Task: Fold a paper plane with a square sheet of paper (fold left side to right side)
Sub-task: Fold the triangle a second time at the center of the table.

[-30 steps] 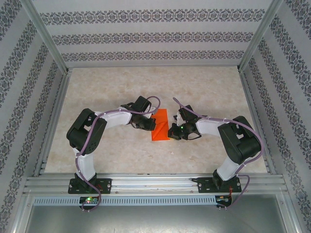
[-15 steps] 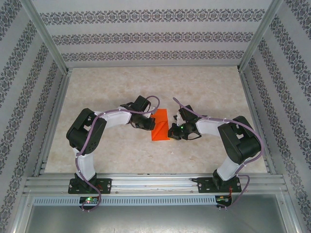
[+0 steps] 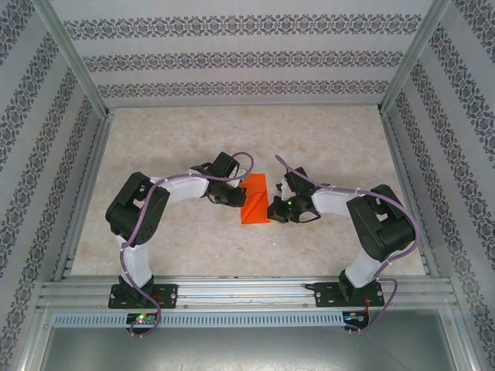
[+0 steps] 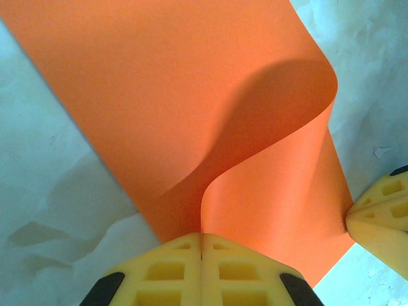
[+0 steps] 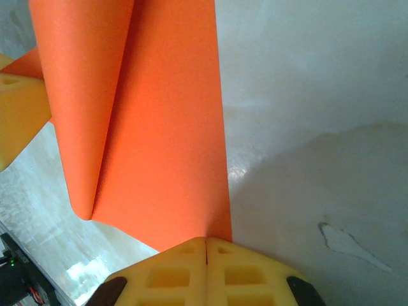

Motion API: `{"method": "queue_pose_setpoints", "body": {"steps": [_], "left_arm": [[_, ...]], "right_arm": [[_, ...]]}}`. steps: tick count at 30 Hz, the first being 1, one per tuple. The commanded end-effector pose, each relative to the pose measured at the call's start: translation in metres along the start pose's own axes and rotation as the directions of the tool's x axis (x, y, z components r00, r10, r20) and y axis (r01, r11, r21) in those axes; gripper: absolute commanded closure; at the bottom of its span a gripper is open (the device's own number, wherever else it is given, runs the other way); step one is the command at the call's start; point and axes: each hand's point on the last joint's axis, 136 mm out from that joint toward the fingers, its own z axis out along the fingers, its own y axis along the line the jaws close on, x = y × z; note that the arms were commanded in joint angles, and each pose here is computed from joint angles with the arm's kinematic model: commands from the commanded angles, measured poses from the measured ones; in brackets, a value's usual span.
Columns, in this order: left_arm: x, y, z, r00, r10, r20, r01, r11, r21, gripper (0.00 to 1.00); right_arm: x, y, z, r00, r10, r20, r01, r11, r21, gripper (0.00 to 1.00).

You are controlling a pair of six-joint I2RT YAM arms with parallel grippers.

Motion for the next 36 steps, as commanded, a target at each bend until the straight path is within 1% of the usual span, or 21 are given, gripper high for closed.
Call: {"method": "queue_pose_setpoints", "body": {"steps": [1, 11, 15, 17, 18, 20, 22, 23, 29, 36], "left_arm": [[-0.007, 0.003, 0.003, 1.000, 0.014, 0.003, -0.014, 1.000, 0.010, 1.00], [0.001, 0.009, 0.013, 0.999, 0.011, -0.031, -0.011, 1.000, 0.006, 1.00], [0.007, 0.013, 0.016, 0.999, 0.007, -0.051, -0.007, 1.000, -0.003, 1.00], [0.009, 0.014, 0.018, 0.998, 0.006, -0.057, -0.006, 1.000, -0.004, 1.00], [0.011, 0.014, 0.018, 0.998, 0.005, -0.062, -0.005, 1.000, -0.005, 1.00], [0.012, 0.015, 0.019, 0.998, 0.004, -0.066, -0.005, 1.000, -0.008, 1.00], [0.013, 0.014, 0.019, 0.998, 0.004, -0.066, -0.005, 1.000, -0.007, 1.00], [0.014, 0.015, 0.019, 0.998, 0.004, -0.068, -0.004, 1.000, -0.009, 1.00], [0.013, 0.015, 0.019, 0.998, 0.004, -0.069, -0.005, 1.000, -0.008, 1.00], [0.014, 0.014, 0.020, 0.997, 0.007, -0.074, -0.007, 1.000, -0.008, 1.00]], "right_arm": [[0.008, -0.023, 0.006, 0.999, 0.039, -0.032, -0.036, 0.996, 0.076, 1.00], [0.006, -0.019, 0.004, 0.999, 0.033, -0.029, -0.031, 0.998, 0.061, 1.00], [-0.004, 0.001, -0.008, 1.000, 0.011, 0.008, -0.011, 1.000, -0.004, 1.00], [-0.010, 0.013, -0.017, 0.999, -0.002, 0.036, 0.004, 0.999, -0.047, 0.95], [-0.013, 0.020, -0.022, 0.999, -0.007, 0.048, 0.011, 0.997, -0.073, 0.95], [-0.018, 0.031, -0.028, 0.998, -0.014, 0.066, 0.021, 0.993, -0.114, 0.95], [-0.021, 0.042, -0.030, 0.997, -0.019, 0.077, 0.031, 0.988, -0.154, 0.98], [-0.023, 0.048, -0.029, 0.996, -0.022, 0.082, 0.036, 0.985, -0.171, 1.00], [-0.032, 0.075, -0.010, 0.994, -0.050, 0.099, 0.070, 0.974, -0.214, 1.00], [-0.044, 0.080, 0.006, 0.992, -0.059, 0.108, 0.080, 0.976, -0.205, 1.00]]}}
